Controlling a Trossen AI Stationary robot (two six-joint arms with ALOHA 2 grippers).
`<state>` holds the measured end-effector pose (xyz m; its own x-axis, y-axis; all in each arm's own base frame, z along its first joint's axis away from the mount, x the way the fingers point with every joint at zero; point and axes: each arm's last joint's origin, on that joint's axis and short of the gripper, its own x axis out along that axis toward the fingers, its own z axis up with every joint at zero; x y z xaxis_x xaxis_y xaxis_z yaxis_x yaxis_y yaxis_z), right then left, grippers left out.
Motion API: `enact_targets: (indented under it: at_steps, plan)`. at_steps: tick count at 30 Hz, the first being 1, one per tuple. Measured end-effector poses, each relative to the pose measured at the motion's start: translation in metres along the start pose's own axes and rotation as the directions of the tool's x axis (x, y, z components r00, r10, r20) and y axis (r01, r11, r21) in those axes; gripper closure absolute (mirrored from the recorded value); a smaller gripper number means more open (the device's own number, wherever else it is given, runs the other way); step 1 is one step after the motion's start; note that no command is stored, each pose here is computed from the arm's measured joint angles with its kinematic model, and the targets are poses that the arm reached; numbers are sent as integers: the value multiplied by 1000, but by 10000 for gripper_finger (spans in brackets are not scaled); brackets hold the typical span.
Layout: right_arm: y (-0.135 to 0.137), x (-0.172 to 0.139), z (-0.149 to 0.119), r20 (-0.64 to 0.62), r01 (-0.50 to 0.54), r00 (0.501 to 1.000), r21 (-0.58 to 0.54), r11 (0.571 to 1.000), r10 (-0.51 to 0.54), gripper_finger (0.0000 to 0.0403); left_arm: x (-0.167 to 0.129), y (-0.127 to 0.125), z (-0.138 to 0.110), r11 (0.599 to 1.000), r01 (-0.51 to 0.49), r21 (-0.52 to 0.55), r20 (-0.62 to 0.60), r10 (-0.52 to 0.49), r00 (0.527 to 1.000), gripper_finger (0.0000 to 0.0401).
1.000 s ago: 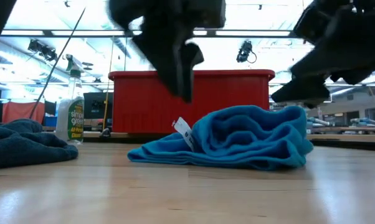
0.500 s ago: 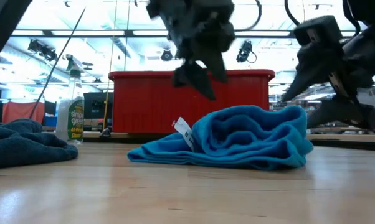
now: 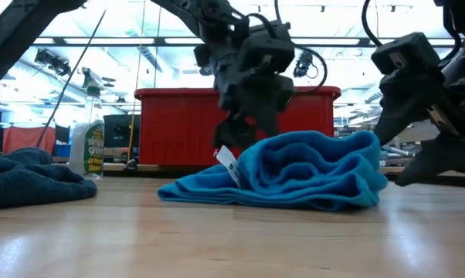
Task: Fold laundry
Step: Fold the light blue shorts
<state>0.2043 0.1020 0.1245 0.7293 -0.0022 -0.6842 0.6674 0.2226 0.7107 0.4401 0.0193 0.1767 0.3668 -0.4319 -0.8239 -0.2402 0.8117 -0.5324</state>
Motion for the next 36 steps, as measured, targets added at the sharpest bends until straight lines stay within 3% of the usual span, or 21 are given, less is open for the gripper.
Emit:
enact_targets:
  at_steps: [4,13,24,30,36]
  plan:
    - [-5,11,0,-2,22,1000,0,1000,-22,148,13,10,1,998,59,0,-40,-58,997,158]
    - [1,36,0,8,-82,997,-27,996,83,148,39,5,-3,989,132,72,-97,-125,987,161]
    - [4,49,16,-123,-119,987,-107,987,106,154,48,2,-5,995,77,65,-77,-72,994,240]
    - [5,40,15,-205,-121,975,-169,978,85,163,28,7,-6,999,39,-20,-92,-41,995,246]
    - [-3,28,18,-190,-87,980,-182,979,52,128,-13,-12,-4,998,50,39,-13,-50,999,236]
